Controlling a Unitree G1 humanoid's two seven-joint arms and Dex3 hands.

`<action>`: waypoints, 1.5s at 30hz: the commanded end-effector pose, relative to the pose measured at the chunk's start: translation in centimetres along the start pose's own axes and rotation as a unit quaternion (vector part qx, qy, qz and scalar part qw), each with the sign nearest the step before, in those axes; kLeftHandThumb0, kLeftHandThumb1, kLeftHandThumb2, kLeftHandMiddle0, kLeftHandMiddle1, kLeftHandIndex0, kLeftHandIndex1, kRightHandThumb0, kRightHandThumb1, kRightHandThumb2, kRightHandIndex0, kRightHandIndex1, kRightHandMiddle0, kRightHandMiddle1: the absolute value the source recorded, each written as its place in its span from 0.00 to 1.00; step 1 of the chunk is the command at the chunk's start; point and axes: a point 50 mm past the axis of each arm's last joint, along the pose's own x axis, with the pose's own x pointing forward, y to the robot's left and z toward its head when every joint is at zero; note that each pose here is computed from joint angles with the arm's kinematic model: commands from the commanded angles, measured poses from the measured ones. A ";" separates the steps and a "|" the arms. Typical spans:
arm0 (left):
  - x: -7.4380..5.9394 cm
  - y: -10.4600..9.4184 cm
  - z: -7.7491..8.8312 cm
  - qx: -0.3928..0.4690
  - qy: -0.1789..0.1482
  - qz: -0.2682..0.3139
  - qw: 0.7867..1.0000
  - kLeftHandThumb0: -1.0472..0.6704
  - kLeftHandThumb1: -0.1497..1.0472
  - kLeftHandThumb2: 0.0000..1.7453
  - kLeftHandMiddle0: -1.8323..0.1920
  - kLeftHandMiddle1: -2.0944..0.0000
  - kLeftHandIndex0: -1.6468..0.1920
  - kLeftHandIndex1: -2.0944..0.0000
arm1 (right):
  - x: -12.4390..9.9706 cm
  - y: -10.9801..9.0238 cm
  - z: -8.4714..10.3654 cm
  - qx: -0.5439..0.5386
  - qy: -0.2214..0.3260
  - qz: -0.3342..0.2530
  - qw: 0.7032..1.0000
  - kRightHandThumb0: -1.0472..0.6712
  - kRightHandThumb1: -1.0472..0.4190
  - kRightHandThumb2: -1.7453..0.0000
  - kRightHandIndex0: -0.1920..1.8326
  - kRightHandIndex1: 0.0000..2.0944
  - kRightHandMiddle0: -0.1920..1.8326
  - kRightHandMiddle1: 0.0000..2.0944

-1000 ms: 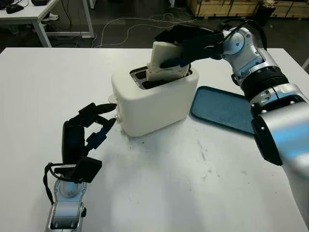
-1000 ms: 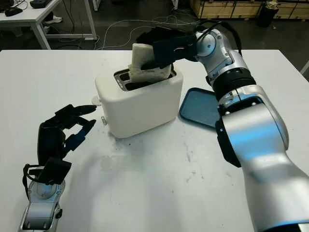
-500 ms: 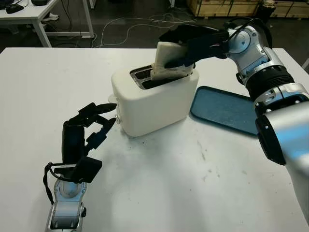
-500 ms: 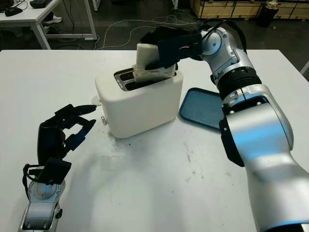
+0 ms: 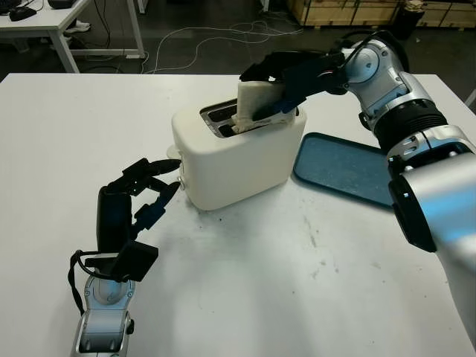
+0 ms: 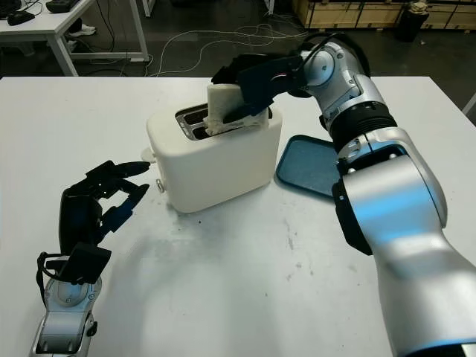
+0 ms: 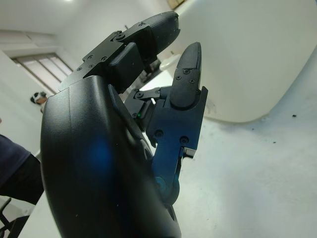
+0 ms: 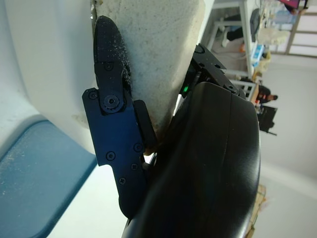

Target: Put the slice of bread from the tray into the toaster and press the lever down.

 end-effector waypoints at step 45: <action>-0.1 -0.1 0.1 -0.003 -0.004 -0.003 1.000 0.49 0.89 0.09 0.58 0.35 0.47 0.77 | -0.5 1.6 1.5 -0.394 -0.077 -0.125 0.907 0.10 0.09 1.00 0.22 0.49 0.53 0.01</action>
